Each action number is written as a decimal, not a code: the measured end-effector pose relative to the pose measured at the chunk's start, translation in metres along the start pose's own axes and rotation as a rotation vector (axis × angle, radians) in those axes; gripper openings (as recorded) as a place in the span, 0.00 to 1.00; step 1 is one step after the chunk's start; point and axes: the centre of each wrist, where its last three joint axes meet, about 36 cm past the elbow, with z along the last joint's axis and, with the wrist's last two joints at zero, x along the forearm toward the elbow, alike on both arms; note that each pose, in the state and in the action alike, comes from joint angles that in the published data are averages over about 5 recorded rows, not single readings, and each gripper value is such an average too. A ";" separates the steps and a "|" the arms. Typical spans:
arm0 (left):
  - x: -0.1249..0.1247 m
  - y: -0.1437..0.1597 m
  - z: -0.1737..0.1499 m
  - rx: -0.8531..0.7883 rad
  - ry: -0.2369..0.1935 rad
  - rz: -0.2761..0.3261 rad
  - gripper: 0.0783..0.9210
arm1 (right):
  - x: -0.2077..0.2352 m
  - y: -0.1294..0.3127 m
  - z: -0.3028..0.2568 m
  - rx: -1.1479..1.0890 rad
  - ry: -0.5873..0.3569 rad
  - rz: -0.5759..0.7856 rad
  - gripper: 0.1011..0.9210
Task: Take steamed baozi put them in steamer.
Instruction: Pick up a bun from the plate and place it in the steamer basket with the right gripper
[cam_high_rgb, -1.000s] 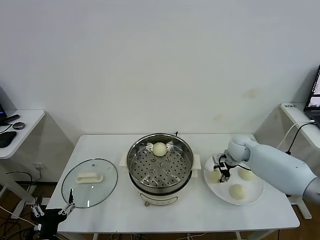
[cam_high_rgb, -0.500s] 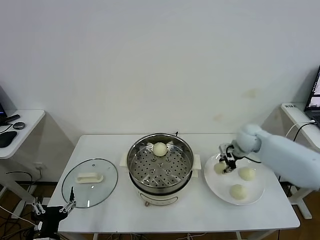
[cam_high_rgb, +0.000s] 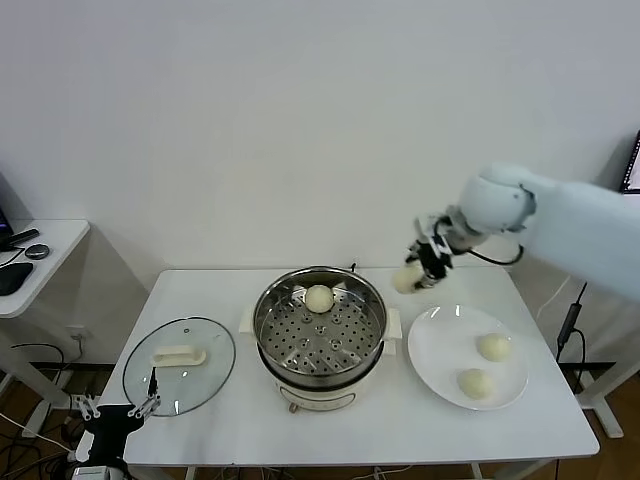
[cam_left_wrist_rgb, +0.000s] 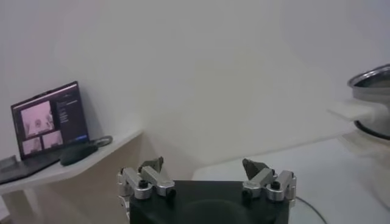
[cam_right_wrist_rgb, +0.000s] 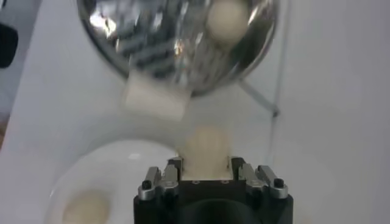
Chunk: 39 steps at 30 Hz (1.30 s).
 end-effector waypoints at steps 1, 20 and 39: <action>-0.001 0.000 0.000 -0.002 -0.002 -0.001 0.88 | 0.002 -0.001 -0.011 -0.004 -0.009 0.000 0.48; -0.008 -0.001 0.005 -0.004 -0.005 -0.031 0.88 | -0.096 -0.020 -0.160 -0.022 -0.018 -0.039 0.48; -0.010 0.004 0.008 -0.008 -0.008 -0.045 0.88 | -0.173 -0.011 -0.210 -0.033 -0.003 -0.102 0.70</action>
